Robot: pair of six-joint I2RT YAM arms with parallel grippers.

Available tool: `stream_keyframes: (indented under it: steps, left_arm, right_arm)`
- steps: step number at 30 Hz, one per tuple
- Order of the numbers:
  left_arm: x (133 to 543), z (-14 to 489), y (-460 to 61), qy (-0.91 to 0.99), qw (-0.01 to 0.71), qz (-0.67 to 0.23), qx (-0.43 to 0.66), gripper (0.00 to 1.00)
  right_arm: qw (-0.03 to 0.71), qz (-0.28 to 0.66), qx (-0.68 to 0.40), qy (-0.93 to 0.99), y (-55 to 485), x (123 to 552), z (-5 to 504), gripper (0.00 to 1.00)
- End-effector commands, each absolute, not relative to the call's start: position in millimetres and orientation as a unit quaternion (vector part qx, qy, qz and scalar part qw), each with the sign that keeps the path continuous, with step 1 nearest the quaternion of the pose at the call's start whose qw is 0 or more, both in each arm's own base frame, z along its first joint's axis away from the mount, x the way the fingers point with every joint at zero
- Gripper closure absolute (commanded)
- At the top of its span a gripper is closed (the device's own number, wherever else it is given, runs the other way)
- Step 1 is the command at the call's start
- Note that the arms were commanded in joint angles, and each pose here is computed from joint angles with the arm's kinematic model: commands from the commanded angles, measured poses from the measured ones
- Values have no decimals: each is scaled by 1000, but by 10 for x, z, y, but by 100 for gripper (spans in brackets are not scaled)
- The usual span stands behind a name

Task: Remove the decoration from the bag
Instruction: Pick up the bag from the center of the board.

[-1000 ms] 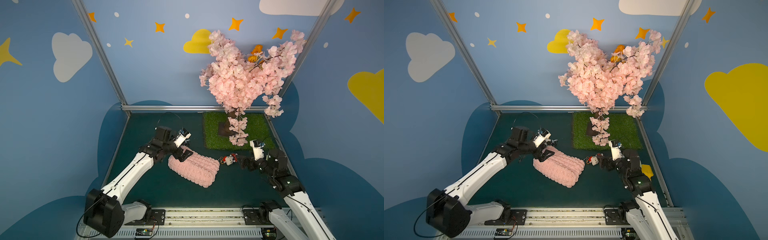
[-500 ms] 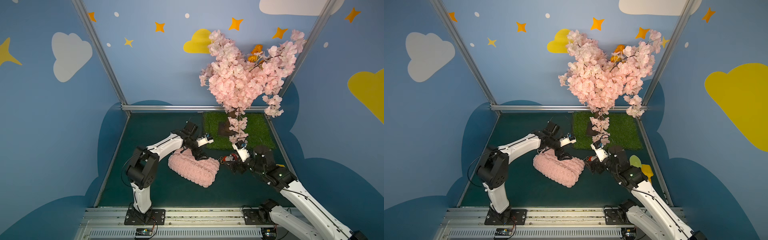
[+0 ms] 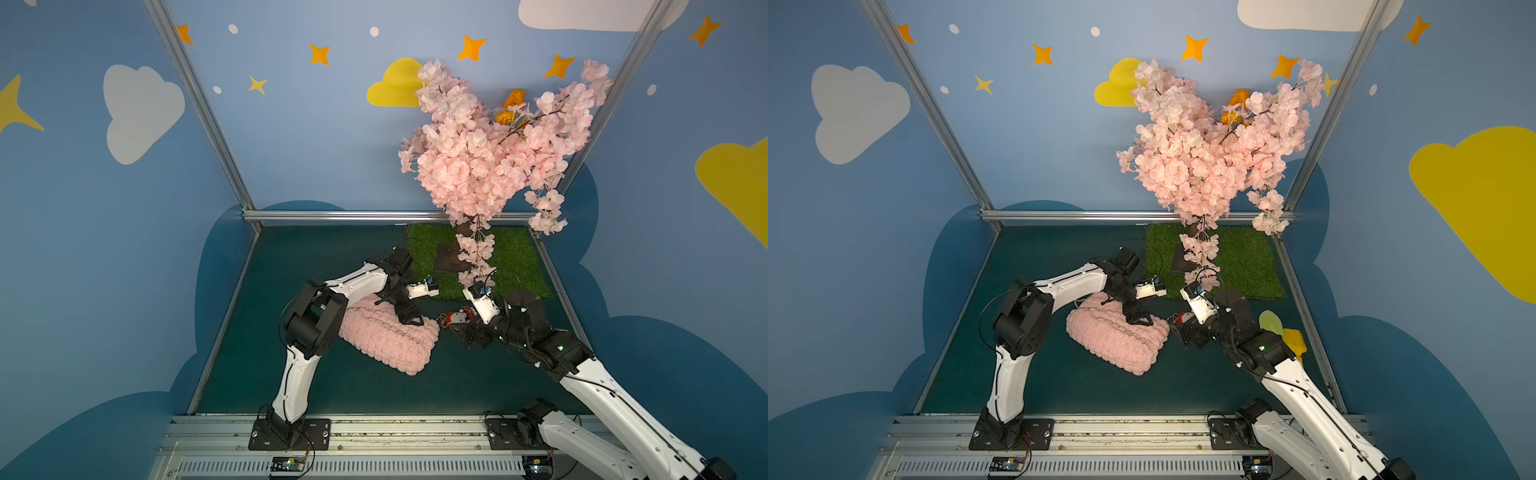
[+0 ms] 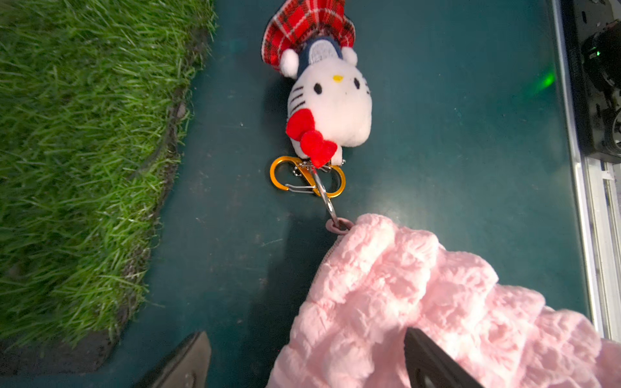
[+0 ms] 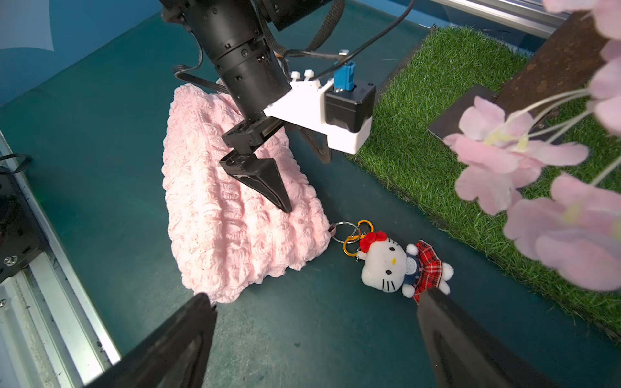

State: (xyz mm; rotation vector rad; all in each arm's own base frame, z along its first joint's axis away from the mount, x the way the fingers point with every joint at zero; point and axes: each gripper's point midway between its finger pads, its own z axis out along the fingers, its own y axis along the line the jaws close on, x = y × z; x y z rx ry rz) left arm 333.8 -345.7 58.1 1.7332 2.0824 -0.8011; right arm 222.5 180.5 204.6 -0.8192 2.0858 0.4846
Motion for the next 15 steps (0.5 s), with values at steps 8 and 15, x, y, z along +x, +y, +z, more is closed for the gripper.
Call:
stream_keyframes:
  steps: [8,15]
  left_arm:
    - [3064,287,-3415,724,82,-264,632,12]
    - [3077,155,-3418,724,71,-230,647,25]
  right_arm:
    - [408,193,-328,830,1804,2193,2021,2]
    - [407,194,-328,831,1804,2190,1999,3]
